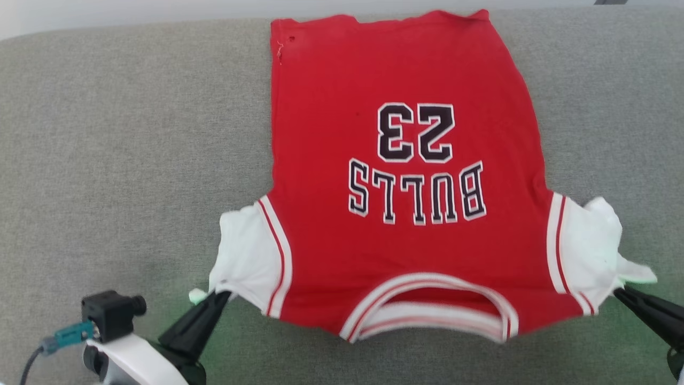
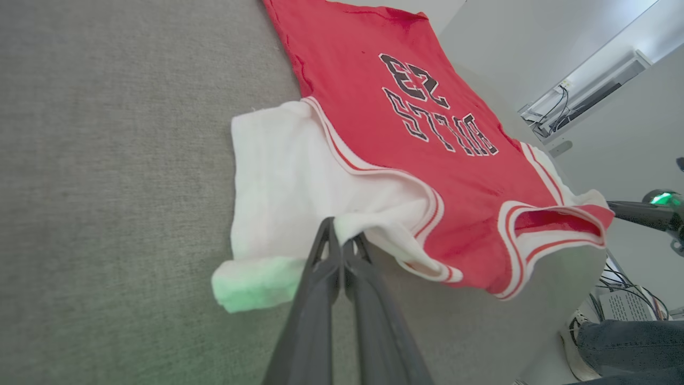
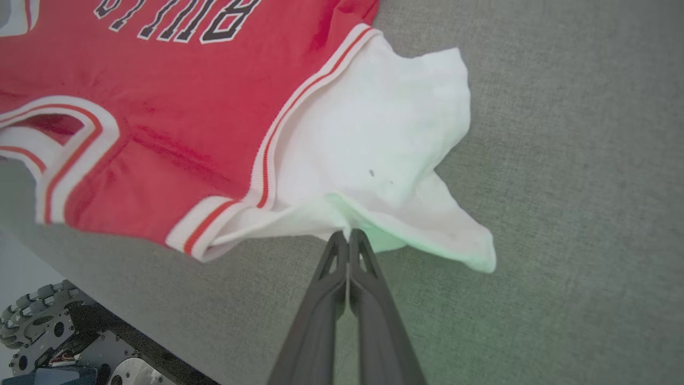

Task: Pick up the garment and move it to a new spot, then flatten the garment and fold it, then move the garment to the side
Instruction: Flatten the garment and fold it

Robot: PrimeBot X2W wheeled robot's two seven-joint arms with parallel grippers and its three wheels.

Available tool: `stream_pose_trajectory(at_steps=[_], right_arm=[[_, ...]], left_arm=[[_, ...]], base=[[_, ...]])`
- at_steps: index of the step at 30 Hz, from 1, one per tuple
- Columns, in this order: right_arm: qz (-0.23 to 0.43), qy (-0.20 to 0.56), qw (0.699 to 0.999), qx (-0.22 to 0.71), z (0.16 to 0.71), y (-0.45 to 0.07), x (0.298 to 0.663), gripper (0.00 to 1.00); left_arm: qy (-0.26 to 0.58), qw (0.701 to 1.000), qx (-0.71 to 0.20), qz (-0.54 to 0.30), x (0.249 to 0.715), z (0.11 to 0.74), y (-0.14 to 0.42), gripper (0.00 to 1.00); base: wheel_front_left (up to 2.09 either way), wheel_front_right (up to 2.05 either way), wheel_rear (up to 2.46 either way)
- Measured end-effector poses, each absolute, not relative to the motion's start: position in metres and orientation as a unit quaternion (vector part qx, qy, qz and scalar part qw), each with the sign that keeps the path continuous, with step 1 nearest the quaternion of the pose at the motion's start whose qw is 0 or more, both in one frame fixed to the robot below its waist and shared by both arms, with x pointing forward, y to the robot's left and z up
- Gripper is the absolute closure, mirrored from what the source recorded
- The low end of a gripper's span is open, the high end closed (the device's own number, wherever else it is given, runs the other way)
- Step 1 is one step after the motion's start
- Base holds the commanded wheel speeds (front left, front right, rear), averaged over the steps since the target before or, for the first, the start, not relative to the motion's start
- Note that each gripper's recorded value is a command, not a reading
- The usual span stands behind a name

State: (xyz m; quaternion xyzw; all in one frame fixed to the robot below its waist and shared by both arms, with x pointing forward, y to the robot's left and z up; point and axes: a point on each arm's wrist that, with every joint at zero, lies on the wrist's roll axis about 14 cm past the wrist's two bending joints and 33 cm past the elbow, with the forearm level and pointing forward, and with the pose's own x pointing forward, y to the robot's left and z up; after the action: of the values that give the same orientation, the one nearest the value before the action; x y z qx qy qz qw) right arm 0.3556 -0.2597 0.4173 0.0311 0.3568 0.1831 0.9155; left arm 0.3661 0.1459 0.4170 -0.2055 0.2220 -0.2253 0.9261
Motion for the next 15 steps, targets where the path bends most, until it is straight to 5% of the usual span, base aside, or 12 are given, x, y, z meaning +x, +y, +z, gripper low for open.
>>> stream_pose_trajectory(at_steps=[15], right_arm=[[0.188, 0.422, 0.886, 0.043, 0.382, -0.237, 0.342, 1.00]], left_arm=[[0.274, 0.913, -0.199, -0.227, 0.348, 0.384, 0.123, 1.00]], base=[[0.00, 0.00, 0.00]])
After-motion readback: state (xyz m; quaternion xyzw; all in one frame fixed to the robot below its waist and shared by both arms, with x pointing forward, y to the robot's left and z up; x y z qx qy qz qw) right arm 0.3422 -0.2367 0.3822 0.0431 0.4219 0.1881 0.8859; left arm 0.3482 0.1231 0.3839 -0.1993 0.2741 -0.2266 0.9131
